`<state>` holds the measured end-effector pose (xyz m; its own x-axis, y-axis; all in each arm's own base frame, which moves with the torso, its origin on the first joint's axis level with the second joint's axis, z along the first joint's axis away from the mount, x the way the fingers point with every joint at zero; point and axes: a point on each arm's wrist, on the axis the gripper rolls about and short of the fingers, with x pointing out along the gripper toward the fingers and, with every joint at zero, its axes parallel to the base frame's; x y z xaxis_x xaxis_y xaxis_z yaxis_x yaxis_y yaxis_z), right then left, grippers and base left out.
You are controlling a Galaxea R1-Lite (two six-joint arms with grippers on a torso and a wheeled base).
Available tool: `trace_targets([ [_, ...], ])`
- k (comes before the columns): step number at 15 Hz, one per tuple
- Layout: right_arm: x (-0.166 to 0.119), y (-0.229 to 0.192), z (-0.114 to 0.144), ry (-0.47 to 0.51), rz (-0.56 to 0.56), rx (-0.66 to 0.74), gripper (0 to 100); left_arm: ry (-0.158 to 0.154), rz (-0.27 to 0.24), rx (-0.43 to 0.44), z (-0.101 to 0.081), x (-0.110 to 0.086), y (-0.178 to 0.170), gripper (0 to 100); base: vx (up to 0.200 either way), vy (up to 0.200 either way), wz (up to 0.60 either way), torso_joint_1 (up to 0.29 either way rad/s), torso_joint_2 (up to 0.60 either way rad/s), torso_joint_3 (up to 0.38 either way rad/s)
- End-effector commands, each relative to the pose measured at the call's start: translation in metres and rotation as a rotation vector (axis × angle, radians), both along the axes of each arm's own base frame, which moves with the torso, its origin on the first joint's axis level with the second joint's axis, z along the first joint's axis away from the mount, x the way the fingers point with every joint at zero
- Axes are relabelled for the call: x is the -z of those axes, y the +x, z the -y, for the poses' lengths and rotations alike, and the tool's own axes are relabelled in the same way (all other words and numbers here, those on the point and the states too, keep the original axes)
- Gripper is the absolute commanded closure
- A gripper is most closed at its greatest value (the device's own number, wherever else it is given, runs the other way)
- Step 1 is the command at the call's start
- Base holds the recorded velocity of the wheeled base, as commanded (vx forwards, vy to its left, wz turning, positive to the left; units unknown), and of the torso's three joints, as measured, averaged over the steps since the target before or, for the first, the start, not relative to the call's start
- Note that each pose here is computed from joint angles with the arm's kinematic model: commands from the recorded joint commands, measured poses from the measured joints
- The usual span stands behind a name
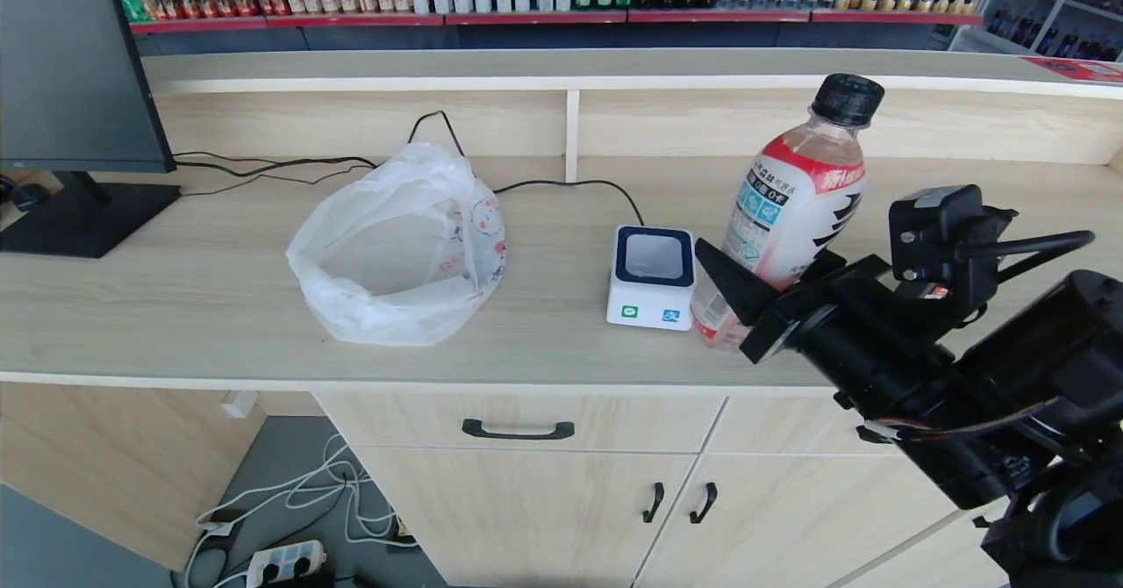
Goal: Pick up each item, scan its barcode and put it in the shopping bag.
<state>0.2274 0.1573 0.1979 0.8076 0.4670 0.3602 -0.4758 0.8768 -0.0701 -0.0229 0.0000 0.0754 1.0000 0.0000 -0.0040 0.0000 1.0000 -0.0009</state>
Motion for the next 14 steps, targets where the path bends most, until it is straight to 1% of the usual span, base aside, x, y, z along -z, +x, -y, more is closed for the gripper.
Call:
trace_targets([
  [1, 0.001, 0.019, 0.001, 0.005, 0.009, 0.04, 100, -0.001, -0.001, 0.0, 0.0, 0.0, 0.0, 0, 0.0, 0.0, 0.0, 0.0, 0.0, 0.0],
  [4, -0.006, 0.052, -0.011, 0.033, 0.064, 0.052, 100, -0.001, -0.001, 0.0, 0.0, 0.0, 0.0, 0, 0.0, 0.0, 0.0, 0.0, 0.0, 0.0],
  [6, -0.009, 0.072, -0.019, 0.028, 0.112, 0.022, 100, -0.001, -0.001, 0.0, 0.0, 0.0, 0.0, 0, 0.0, 0.0, 0.0, 0.0, 0.0, 0.0],
  [7, -0.009, 0.078, -0.019, 0.019, 0.129, 0.022, 100, -0.001, -0.001, 0.0, 0.0, 0.0, 0.0, 0, 0.0, 0.0, 0.0, 0.0, 0.0, 0.0],
  [10, -0.011, 0.097, -0.008, -0.068, 0.21, -0.01, 100, 0.001, -0.001, 0.0, 0.0, 0.0, 0.0, 0, 0.0, 0.0, 0.0, 0.0, 0.0, 0.0],
  [12, -0.017, 0.106, -0.005, -0.103, 0.273, -0.028, 100, 0.001, -0.001, 0.002, 0.0, 0.0, 0.0, 0, 0.0, 0.0, 0.0, 0.0, 0.0, 0.0],
  [13, -0.02, 0.114, 0.0, -0.161, 0.334, -0.03, 100, 0.002, -0.001, 0.002, 0.0, 0.0, 0.0, 0, 0.0, 0.0, 0.0, 0.0, 0.0, 0.0],
  [14, -0.019, 0.116, 0.002, -0.189, 0.354, -0.033, 100, 0.002, -0.001, 0.002, 0.0, 0.0, 0.0, 0, 0.0, 0.0, 0.0, 0.0, 0.0, 0.0],
])
